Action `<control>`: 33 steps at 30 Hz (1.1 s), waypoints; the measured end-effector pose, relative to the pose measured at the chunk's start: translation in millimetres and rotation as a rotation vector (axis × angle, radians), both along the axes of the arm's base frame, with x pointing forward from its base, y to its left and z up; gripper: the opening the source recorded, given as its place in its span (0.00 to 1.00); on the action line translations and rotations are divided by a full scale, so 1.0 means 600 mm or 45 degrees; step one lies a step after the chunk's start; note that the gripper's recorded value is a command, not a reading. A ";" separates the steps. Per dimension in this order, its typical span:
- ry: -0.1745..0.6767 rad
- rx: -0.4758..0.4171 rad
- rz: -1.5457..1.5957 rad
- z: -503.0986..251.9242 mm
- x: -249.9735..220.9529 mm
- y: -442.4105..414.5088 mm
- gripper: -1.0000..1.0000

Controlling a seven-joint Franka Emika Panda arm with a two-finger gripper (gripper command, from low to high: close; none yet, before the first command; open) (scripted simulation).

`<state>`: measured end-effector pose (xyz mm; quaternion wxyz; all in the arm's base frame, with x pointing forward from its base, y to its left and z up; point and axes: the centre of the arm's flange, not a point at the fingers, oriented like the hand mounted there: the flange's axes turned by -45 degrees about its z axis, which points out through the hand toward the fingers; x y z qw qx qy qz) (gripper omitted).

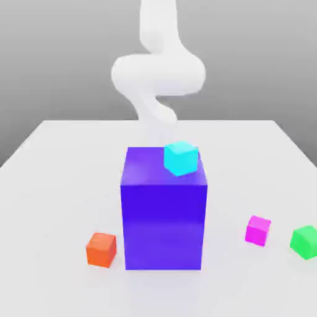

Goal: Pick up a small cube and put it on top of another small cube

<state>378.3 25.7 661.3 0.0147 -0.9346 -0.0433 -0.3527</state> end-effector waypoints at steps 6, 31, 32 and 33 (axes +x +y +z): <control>0.252 -0.087 0.344 -0.235 0.070 0.140 0.50; 0.801 -0.517 1.181 -0.888 -0.170 0.363 0.00; 0.802 -0.517 1.181 -0.888 -0.170 0.363 0.00; 0.802 -0.517 1.181 -0.888 -0.170 0.363 0.00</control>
